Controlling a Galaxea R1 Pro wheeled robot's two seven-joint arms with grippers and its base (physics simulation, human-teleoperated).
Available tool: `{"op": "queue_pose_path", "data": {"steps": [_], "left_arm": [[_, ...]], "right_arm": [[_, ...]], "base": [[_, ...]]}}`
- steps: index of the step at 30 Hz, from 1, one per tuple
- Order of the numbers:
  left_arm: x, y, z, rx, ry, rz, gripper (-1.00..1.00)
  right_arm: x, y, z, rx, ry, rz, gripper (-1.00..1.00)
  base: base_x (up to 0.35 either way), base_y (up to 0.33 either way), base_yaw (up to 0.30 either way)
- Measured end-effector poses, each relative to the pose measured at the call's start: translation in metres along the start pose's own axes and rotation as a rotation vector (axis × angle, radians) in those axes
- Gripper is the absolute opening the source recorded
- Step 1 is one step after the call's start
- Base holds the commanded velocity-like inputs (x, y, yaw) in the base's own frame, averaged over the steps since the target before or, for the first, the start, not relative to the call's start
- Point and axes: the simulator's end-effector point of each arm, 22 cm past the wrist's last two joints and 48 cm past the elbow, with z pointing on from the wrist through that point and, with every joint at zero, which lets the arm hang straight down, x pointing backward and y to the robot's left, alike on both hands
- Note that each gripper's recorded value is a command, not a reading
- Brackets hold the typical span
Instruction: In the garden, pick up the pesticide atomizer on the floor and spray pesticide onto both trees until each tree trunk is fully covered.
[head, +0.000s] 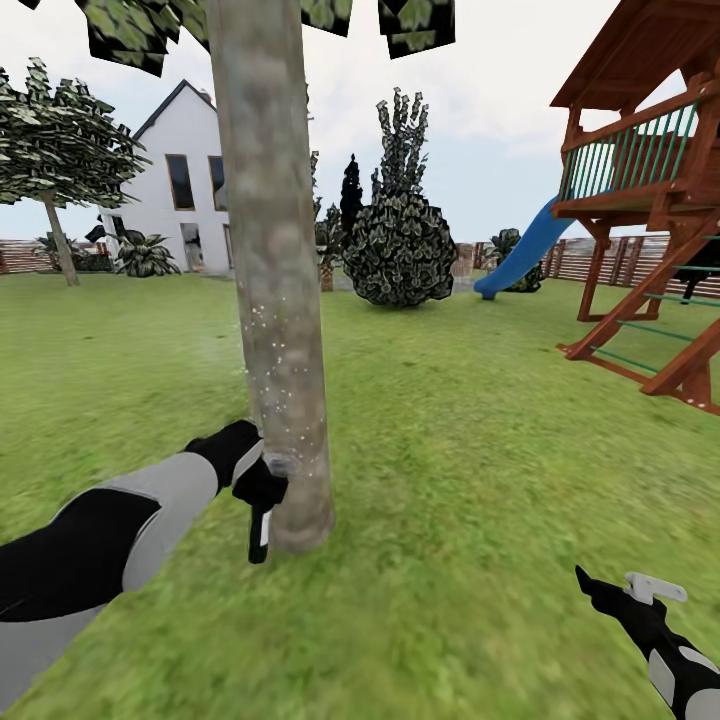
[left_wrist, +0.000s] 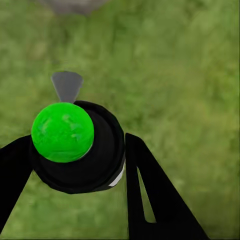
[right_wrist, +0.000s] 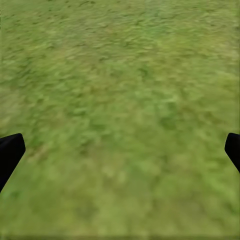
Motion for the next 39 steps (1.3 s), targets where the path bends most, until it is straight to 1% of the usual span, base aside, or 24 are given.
{"op": "queue_pose_path", "data": {"steps": [1,2,3,6,7,10,14,19,30,31,33,34,36,39], "left_arm": [[0.012,-0.005,0.016,0.011,0.002,0.006,-1.0],[0.02,-0.011,0.025,0.02,0.004,0.011,-1.0],[0.025,-0.022,0.037,0.036,-0.014,0.023,-1.0],[0.027,-0.028,0.046,0.04,-0.035,0.042,-1.0],[0.026,-0.029,0.046,0.04,-0.043,0.046,-1.0],[0.017,-0.032,0.046,0.042,-0.089,0.061,-1.0],[0.014,-0.032,0.047,0.043,-0.103,0.063,-1.0],[0.013,-0.032,0.047,0.041,-0.106,0.065,-1.0],[0.012,-0.033,0.046,0.043,-0.109,0.063,-1.0],[0.01,-0.033,0.046,0.045,-0.122,0.065,-1.0],[-0.003,-0.034,0.044,0.048,-0.181,0.076,-1.0],[-0.006,-0.034,0.044,0.049,-0.196,0.078,-1.0],[-0.009,-0.035,0.044,0.051,-0.216,0.08,-1.0],[-0.002,-0.037,0.054,0.059,-0.233,0.082,-1.0]], "right_arm": [[0.0,0.0,0.0,0.0,0.0,0.0,1.0],[0.0,0.0,0.0,0.0,0.0,0.0,1.0],[0.0,0.0,0.0,0.0,0.0,0.0,1.0],[0.0,0.0,0.0,0.0,0.0,0.0,1.0],[0.0,0.0,0.0,0.0,0.0,0.0,1.0],[0.0,0.0,0.0,0.001,-0.001,0.0,1.0],[0.0,0.0,0.0,0.002,-0.001,0.0,1.0],[0.0,0.0,0.0,0.002,-0.001,0.001,1.0],[0.0,0.0,0.0,0.001,-0.001,0.0,1.0],[0.0,0.0,0.0,0.001,-0.001,0.0,1.0],[0.0,-0.001,0.0,0.002,-0.001,0.0,1.0],[0.0,-0.001,0.0,0.003,-0.001,0.0,1.0],[0.0,-0.001,0.0,0.003,-0.001,0.0,1.0],[0.0,-0.001,0.0,0.003,-0.001,0.0,1.0]], "base": [[0.0,0.0,0.005],[0.0,0.0,0.091],[0.0,0.0,0.168],[0.0,0.0,0.231],[0.0,0.0,0.25],[0.0,-0.114,0.247],[0.0,-0.29,0.084],[0.0,-0.322,0.052],[0.0,-0.327,0.242],[0.0,-0.331,0.252],[0.0,-0.331,0.253],[0.0,-0.331,0.252],[0.0,-0.331,0.25],[0.0,-0.331,0.105]]}}
